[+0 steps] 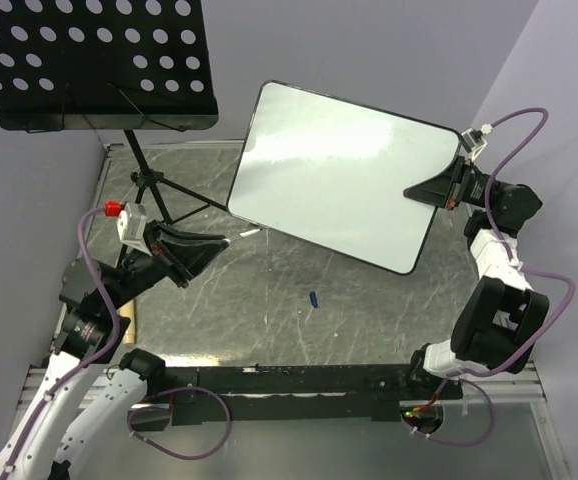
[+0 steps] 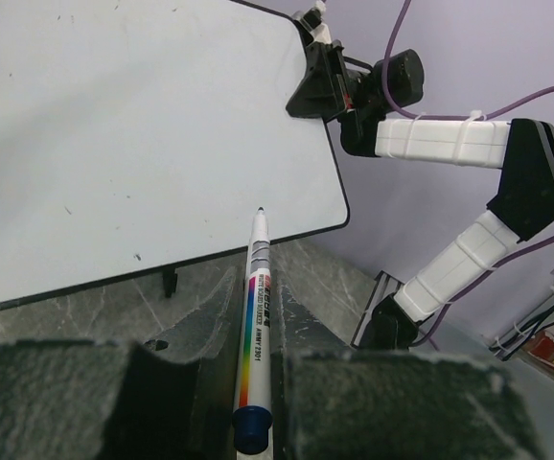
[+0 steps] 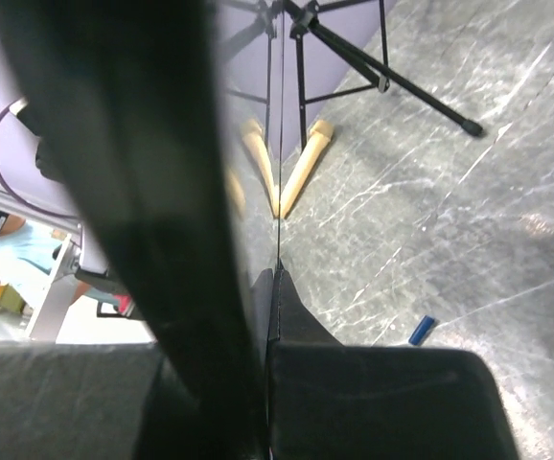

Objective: Write a sentence on the whiteboard
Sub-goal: Put down the whiteboard at the center of the board.

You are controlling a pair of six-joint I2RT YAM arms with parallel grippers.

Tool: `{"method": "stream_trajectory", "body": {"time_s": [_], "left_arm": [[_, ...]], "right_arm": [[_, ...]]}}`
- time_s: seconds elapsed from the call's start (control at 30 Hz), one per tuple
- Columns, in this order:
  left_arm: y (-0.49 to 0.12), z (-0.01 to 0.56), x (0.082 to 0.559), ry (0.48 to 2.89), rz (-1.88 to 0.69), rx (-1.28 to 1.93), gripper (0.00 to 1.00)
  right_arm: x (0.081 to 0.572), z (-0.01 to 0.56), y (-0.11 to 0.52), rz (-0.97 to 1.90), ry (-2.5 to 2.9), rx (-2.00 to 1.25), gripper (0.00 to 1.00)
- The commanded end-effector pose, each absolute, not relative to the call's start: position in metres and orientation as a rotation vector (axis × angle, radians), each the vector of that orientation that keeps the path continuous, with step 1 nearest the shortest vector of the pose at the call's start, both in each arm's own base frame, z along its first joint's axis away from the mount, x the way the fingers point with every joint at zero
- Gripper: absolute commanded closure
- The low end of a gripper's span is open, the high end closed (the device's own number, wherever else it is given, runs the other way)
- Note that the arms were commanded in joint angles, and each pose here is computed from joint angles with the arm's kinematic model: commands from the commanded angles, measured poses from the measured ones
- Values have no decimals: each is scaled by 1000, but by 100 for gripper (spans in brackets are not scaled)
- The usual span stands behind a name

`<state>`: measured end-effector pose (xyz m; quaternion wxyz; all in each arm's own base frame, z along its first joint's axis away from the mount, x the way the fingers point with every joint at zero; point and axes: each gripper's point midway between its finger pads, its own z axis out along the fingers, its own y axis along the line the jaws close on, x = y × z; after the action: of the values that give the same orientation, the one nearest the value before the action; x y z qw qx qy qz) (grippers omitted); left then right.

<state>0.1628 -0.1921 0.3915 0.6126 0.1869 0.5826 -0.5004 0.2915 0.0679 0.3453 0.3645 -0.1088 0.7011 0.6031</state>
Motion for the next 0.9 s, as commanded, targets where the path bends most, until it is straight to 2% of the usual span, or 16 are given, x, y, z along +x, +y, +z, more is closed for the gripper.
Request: {"method": "stream_trajectory", "body": {"time_s": [0.0,0.23,0.3,0.33,0.37,0.4,0.43,0.5,0.63,0.73,0.87], "left_arm": [[-191,404,159,1335,-1172,427,99],[-197,404,167,1367,-1187,424,99],[-196,405,168,1366,-1177,422,99],[-195,404,170,1372,-1172,415,99],[-195,404,170,1371,-1166,417,99],[-196,404,171,1377,-1166,418,99],[-198,402,173,1388,-1176,424,99],[-200,402,176,1391,-1178,426,99],[-199,400,176,1382,-1171,431,99],[-196,396,177,1390,-1128,433,99],[-190,385,182,1373,-1082,405,99]], "right_arm": [[287,355,64,1292,1719,-577,100],[281,380,72,1308,1663,-553,100],[271,390,75,1214,1591,-627,100],[282,389,72,1390,1674,-383,100],[299,398,65,1105,1522,-560,100],[283,362,86,1225,1790,-284,100],[310,377,78,810,1668,-522,100],[306,377,89,963,1621,-524,100],[307,356,85,917,1656,-544,100],[288,354,81,931,1637,-584,100],[255,347,90,1087,1663,-564,100]]}}
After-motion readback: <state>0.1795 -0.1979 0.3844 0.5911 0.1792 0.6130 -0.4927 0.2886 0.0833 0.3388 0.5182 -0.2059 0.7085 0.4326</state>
